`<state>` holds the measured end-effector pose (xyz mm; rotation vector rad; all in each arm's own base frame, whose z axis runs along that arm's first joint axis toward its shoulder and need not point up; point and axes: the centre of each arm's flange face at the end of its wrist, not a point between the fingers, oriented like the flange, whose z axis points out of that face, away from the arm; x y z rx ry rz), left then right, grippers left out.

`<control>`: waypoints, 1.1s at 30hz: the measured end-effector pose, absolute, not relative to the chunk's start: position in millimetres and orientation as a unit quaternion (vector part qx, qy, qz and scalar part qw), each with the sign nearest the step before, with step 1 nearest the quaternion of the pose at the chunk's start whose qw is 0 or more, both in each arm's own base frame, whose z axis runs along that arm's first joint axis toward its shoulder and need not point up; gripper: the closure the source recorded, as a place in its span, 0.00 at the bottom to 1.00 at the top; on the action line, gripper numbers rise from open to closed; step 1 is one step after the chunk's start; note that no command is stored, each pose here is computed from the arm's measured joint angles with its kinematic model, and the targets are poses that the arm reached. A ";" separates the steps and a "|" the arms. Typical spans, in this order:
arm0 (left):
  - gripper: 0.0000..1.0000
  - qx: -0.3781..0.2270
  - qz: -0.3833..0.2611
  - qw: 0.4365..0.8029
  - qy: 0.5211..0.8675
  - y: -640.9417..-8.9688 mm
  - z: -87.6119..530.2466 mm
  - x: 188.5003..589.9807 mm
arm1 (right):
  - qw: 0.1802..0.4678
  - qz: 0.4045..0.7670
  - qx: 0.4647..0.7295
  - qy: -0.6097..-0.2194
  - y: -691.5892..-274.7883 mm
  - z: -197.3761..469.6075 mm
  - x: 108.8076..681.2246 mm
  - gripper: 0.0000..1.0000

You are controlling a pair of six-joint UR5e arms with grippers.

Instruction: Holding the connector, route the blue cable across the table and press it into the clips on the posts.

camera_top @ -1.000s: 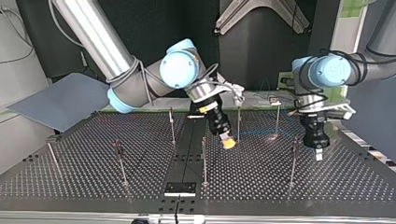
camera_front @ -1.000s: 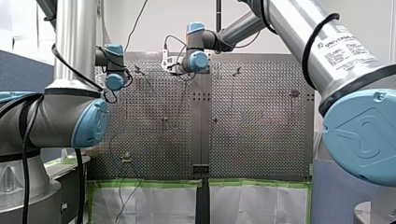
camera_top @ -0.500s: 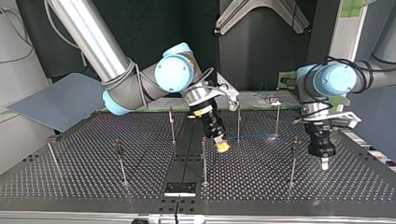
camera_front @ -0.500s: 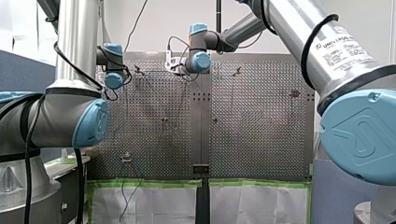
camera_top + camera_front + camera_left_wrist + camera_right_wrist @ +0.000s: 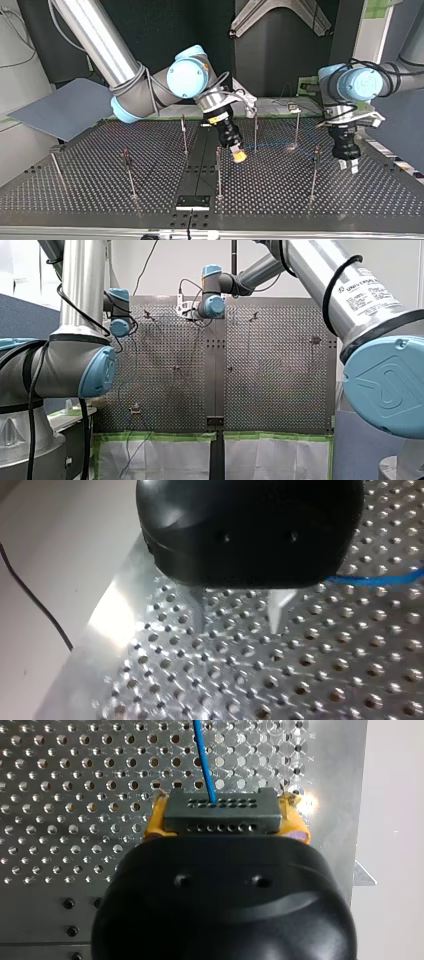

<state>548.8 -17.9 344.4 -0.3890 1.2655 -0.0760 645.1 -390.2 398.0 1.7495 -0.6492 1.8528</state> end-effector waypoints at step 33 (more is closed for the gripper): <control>0.00 -0.161 -0.076 0.708 0.684 -75.6 338.1 438.5 | 0.258 0.676 0.645 -0.245 -387.8 397.0 645.0 1.00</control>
